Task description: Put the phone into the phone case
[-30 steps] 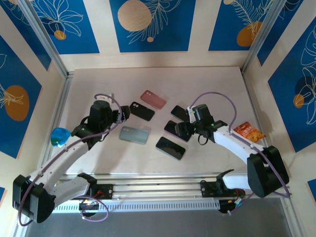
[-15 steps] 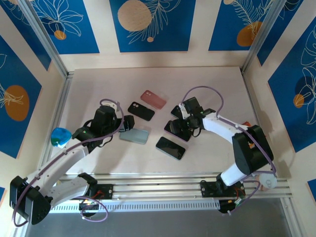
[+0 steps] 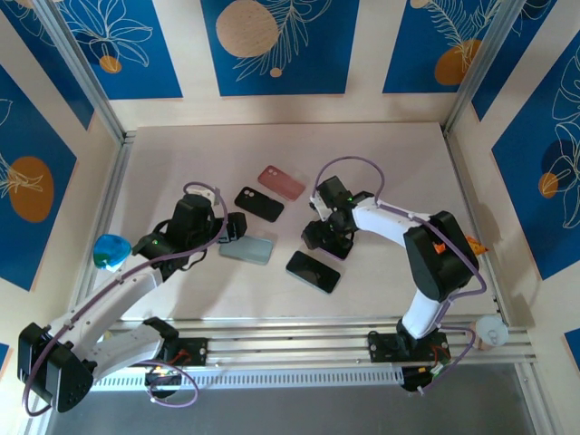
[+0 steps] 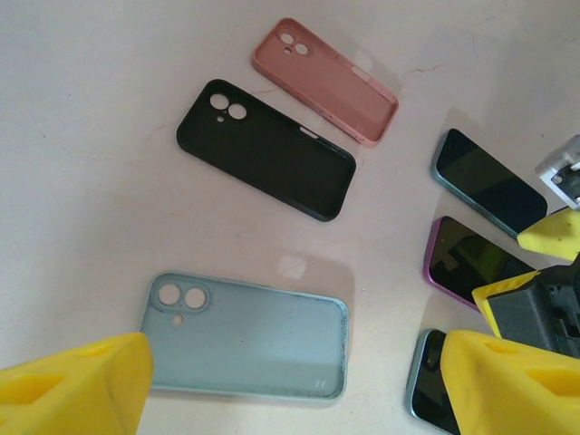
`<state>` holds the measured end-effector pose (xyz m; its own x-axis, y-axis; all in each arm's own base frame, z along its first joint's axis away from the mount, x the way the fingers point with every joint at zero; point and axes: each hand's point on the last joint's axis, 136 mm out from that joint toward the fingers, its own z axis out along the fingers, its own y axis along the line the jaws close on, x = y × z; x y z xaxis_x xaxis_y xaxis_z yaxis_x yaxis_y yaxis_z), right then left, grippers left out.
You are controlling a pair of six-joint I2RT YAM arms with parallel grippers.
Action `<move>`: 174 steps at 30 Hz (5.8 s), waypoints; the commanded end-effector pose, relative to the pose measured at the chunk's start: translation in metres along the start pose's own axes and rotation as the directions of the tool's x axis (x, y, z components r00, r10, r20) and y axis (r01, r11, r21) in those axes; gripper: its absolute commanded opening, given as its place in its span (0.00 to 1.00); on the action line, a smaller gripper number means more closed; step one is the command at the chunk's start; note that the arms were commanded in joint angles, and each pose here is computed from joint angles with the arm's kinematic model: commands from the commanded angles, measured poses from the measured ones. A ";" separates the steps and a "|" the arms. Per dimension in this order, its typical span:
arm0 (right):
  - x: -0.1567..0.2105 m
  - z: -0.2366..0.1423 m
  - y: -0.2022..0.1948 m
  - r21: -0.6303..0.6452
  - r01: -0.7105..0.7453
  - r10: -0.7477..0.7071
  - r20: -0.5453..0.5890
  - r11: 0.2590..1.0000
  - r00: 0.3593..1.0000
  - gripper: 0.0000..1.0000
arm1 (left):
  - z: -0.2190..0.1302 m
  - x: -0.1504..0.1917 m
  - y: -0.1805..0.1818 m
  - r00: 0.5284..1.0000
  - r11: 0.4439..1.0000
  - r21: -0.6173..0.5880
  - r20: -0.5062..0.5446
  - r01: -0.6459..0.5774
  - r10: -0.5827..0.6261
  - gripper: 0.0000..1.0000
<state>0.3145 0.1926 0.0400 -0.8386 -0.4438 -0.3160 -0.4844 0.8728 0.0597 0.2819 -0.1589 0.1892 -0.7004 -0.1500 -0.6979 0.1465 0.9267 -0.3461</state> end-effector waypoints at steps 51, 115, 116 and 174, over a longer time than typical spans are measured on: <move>-0.001 0.011 0.015 0.007 -0.079 0.079 -0.159 0.997 0.984 0.97 | 0.006 0.005 0.005 1.000 0.999 -0.028 -0.004 -0.016 0.016 0.84; 0.017 0.038 0.010 0.067 0.147 -0.132 -0.189 0.987 0.973 0.69 | 0.019 0.019 -0.004 0.993 0.996 0.024 -0.080 -0.085 0.087 0.85; 0.015 0.039 0.009 0.075 0.145 -0.130 -0.178 0.987 0.975 0.66 | 0.020 0.019 -0.005 0.993 0.996 0.030 -0.083 -0.086 0.089 0.84; -0.042 -0.056 0.080 -0.132 0.250 -0.225 0.177 0.959 0.958 0.64 | 0.138 0.056 -0.111 0.947 0.855 0.499 -0.321 0.141 0.031 0.62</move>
<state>0.2962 0.2587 0.0886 -0.6670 -0.6172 -0.4174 -0.7004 0.7104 0.0688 0.3258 -0.3065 0.0967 -0.8847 -0.0121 -0.4659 0.3513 0.6396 -0.6837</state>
